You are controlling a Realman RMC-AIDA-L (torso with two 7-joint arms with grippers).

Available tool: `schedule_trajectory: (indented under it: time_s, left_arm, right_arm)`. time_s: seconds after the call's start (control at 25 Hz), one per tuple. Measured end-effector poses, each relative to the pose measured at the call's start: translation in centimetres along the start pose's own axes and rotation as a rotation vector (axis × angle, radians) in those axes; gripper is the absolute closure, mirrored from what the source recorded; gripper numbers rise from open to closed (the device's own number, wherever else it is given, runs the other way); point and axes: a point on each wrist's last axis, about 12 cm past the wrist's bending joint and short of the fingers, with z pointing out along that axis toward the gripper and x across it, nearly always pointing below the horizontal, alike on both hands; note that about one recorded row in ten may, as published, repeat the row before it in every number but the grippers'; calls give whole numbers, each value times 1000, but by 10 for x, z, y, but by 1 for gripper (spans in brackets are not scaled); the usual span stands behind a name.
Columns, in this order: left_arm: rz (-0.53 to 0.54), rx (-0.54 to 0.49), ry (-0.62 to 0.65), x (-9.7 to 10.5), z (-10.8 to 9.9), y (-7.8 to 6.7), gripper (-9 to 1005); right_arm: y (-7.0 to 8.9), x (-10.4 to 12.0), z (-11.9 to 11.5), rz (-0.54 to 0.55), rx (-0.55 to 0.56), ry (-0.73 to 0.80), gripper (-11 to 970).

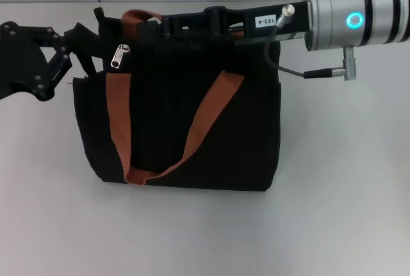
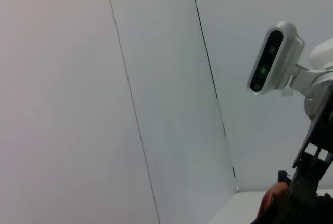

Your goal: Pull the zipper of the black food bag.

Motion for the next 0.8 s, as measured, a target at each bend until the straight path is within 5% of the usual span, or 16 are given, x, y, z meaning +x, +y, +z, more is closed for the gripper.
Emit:
schedule_trajectory:
  time_s: [0.8]
  left_arm:
    - [-34,64,-49,-12,15,5,978]
  right_arm:
    - [-2,-4,17,11,61,39,235]
